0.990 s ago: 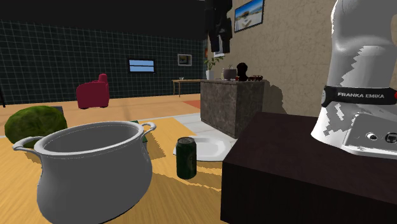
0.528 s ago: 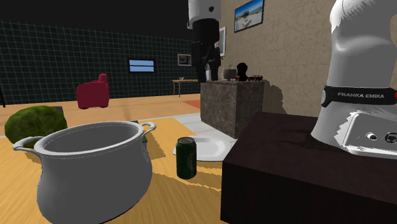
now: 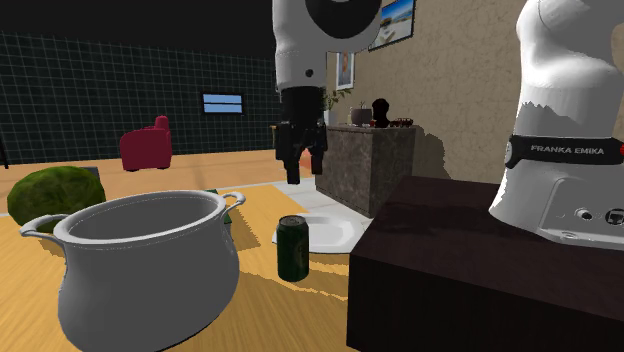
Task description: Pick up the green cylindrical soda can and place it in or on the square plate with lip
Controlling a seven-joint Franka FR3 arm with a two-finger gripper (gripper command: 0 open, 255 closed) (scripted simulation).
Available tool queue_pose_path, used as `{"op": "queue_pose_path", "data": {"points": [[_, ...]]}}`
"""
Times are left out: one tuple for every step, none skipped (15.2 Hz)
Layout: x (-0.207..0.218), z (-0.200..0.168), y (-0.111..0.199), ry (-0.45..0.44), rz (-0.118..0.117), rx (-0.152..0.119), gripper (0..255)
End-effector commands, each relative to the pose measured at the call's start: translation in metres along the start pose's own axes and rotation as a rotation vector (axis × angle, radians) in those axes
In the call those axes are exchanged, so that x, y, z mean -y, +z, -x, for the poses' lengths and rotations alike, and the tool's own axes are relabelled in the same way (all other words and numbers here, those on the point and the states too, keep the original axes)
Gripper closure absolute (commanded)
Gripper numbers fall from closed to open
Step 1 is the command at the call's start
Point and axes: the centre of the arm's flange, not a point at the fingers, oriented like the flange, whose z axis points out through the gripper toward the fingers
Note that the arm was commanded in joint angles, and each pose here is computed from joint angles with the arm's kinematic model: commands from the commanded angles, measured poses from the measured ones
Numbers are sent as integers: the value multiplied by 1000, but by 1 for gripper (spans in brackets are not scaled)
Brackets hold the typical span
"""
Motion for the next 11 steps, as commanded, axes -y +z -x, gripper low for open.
{"op": "queue_pose_path", "data": {"points": [[6, -8, 25, -3, -12, -4, 0], [11, -12, 36, -5, -17, -5, 0], [15, -16, 48, -7, -22, -6, 0], [20, -19, 59, -9, -28, -7, 0], [21, -21, 63, -9, -30, -8, 0], [22, -21, 68, -9, -30, -8, 0], [22, -21, 74, -9, -30, -8, 0], [22, -21, 79, -9, -30, -8, 0], [22, -21, 84, -9, -30, -8, 0], [22, -21, 89, -9, -30, -8, 0], [22, -21, 95, -9, -30, -8, 0]]}}
